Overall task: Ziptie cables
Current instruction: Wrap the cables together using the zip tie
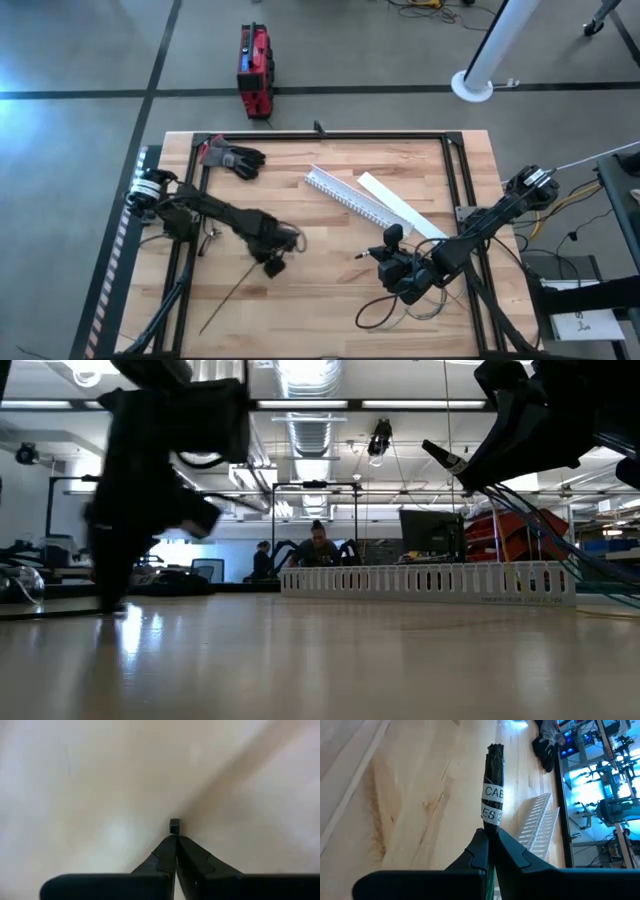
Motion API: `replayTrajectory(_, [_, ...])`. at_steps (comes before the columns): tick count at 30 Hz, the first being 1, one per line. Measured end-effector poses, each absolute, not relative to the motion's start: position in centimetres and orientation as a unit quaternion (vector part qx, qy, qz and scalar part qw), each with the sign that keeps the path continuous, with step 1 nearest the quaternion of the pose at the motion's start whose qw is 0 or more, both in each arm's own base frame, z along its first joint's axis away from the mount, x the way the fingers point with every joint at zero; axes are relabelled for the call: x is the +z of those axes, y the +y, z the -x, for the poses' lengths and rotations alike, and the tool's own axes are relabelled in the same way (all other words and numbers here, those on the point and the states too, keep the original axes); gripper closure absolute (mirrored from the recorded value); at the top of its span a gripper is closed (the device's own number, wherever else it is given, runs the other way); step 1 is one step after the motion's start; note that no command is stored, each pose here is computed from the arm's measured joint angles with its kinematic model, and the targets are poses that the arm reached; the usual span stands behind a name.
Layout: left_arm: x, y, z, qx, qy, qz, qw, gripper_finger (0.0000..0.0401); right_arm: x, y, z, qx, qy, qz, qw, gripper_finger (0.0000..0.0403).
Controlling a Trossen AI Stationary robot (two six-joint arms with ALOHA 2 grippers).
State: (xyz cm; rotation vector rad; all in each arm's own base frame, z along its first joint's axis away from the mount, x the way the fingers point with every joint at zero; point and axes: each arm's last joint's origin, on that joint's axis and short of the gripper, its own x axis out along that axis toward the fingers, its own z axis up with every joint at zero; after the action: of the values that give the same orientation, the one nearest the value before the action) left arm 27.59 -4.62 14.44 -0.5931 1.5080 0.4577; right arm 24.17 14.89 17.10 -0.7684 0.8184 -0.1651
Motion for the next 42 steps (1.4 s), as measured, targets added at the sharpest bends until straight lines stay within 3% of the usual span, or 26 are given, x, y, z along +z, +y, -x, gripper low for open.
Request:
replayTrajectory(3, [16.5,-3.7,-31.1,0.207,0.565,0.213,0.770,0.0401,17.1,14.7,-24.3,-0.077,0.390,0.372,0.839,0.0403])
replayTrajectory(8, [19.7,-3.5,-34.8,0.208,0.399,0.124,0.884,0.0401,17.3,14.7,-24.9,-0.062,0.379,0.359,0.851,0.0403])
replayTrajectory(15, [22.2,-3.8,-37.1,0.152,0.219,0.075,0.961,0.0401,17.7,15.5,-25.5,0.008,0.356,0.336,0.872,0.0403])
replayTrajectory(20, [22.4,-4.4,-36.9,0.127,0.144,0.066,0.979,0.0401,18.5,15.4,-25.4,-0.003,0.341,0.333,0.879,0.0403])
replayTrajectory(24, [21.4,-4.5,-36.0,0.121,0.148,0.077,0.979,0.0401,19.3,15.4,-25.0,-0.008,0.330,0.317,0.889,0.0403])
replayTrajectory(31, [16.4,-4.4,-33.8,0.127,0.222,0.114,0.960,0.0401,19.6,15.3,-25.0,-0.014,0.326,0.292,0.899,0.0403])
replayTrajectory(42, [10.5,-4.3,-33.5,0.137,0.333,0.054,0.931,0.0401,19.4,15.3,-25.1,-0.028,0.327,0.257,0.909,0.0403])
